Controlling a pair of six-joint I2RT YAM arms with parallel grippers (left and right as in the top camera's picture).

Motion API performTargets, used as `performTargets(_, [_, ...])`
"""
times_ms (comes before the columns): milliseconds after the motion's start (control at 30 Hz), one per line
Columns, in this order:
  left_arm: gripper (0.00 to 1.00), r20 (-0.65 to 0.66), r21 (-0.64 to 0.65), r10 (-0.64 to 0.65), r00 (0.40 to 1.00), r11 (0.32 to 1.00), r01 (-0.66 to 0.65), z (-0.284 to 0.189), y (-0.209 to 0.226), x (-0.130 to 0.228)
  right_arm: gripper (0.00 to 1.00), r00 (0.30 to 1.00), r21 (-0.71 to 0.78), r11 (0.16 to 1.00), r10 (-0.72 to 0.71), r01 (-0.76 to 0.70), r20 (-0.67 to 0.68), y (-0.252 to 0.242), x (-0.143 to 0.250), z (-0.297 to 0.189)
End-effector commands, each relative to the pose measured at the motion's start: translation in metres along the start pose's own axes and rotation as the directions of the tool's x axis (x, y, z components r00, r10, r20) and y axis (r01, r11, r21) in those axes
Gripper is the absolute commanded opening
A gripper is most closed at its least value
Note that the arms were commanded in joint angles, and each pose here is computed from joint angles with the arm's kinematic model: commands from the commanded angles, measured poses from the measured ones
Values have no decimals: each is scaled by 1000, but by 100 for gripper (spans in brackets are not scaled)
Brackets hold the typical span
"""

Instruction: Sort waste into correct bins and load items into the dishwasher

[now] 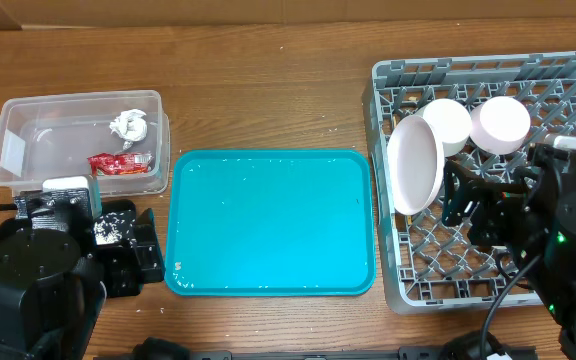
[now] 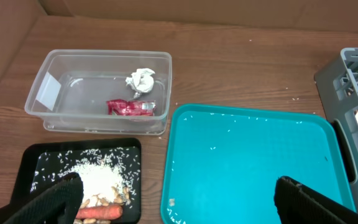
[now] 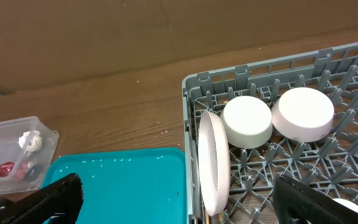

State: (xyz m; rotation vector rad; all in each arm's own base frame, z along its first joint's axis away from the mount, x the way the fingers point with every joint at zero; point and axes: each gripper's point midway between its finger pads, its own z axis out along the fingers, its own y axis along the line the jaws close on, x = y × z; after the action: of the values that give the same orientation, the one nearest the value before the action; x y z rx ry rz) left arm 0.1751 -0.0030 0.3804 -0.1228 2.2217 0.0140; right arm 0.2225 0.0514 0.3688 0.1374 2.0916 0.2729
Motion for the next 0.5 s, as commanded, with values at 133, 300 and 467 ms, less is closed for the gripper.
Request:
performTargets(133, [100, 9, -26, 14, 1000, 1000, -14, 0, 5, -2, 100, 997, 87, 996, 20, -26, 78, -33, 15, -14])
performTargets(300, [100, 9, -26, 14, 1000, 1000, -14, 0, 5, -2, 100, 971, 57, 995, 63, -79, 230, -47, 32, 7])
performTargets(467, [100, 9, -26, 14, 1000, 1000, -14, 0, 5, -2, 100, 961, 41, 996, 69, -83, 269, -64, 87, 35])
